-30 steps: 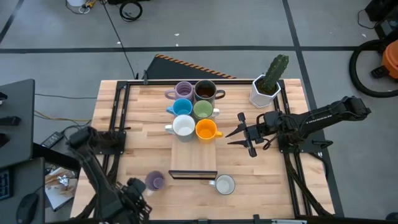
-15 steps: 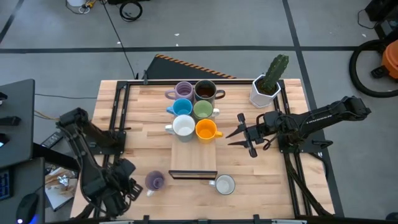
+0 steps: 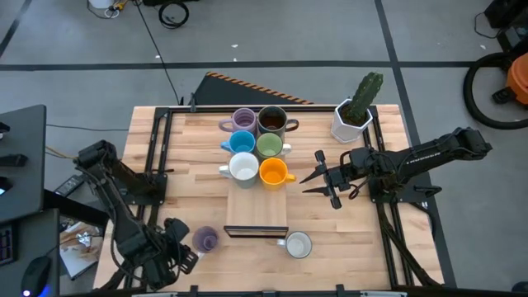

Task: Place coffee mugs
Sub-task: Put the purple mug on the shelf

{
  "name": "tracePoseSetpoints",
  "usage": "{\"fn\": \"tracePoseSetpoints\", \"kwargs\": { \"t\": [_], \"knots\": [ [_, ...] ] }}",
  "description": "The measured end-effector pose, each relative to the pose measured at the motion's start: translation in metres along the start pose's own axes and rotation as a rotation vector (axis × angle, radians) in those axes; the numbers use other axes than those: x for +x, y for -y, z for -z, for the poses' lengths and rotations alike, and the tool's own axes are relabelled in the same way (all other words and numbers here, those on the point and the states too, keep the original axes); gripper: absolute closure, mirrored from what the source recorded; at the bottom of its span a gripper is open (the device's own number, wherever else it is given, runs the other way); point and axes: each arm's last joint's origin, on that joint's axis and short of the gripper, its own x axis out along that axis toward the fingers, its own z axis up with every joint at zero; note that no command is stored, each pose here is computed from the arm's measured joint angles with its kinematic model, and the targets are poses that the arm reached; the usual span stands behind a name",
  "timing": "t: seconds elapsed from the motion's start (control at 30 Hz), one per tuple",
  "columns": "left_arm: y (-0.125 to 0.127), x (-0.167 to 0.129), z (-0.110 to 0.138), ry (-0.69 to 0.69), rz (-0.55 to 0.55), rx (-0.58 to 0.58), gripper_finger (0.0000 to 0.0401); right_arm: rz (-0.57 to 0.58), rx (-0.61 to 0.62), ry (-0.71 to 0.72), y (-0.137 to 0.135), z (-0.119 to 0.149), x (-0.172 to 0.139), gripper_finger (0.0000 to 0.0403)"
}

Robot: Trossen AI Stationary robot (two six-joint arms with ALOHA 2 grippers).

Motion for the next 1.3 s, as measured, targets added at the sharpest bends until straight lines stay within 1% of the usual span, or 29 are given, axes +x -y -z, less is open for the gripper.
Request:
{"fn": "tracePoseSetpoints", "kwargs": {
  "t": [0.07, 0.2, 0.27, 0.37, 0.53, 0.67, 0.77, 0.87, 0.97, 1.2, 1.3],
  "knots": [
    [0.001, 0.01, 0.002, -0.021, 0.046, -0.022, 0.023, -0.002, 0.0, 0.001, 0.0, 0.0, 0.0, 0.027],
    [-0.001, 0.035, 0.005, -0.068, 0.114, -0.054, 0.0187, -0.015, -0.002, 0.004, -0.003, -0.001, 0.0, 0.027],
    [-0.003, 0.044, 0.003, -0.082, 0.122, -0.07, 0.0165, -0.021, -0.003, 0.005, -0.004, -0.001, 0.001, 0.027],
    [-0.006, 0.05, 0.0, -0.106, 0.088, -0.083, 0.0143, -0.025, -0.004, 0.007, -0.005, -0.002, 0.001, 0.027],
    [-0.003, 0.058, -0.008, -0.095, 0.061, -0.106, 0.0139, -0.025, -0.003, 0.005, -0.005, -0.001, 0.001, 0.027],
    [0.001, 0.076, -0.011, -0.123, 0.007, -0.102, 0.0138, -0.026, 0.012, 0.001, -0.006, -0.001, 0.001, 0.027],
    [0.004, 0.084, -0.011, -0.134, 0.0, -0.104, 0.0138, -0.033, 0.013, -0.007, -0.007, 0.001, 0.002, 0.027],
    [0.005, 0.088, -0.012, -0.131, -0.011, -0.109, 0.0147, -0.036, 0.015, -0.019, -0.008, 0.003, 0.003, 0.027],
    [0.005, 0.089, -0.013, -0.129, -0.014, -0.113, 0.017, -0.033, 0.014, -0.011, -0.008, 0.003, 0.005, 0.027],
    [0.003, 0.089, -0.014, -0.123, -0.031, -0.103, 0.0247, -0.032, 0.013, -0.005, -0.008, 0.003, 0.006, 0.027],
    [0.001, 0.089, -0.014, -0.117, -0.048, -0.071, 0.028, -0.032, 0.013, -0.005, -0.008, 0.003, 0.006, 0.027]
  ]
}}
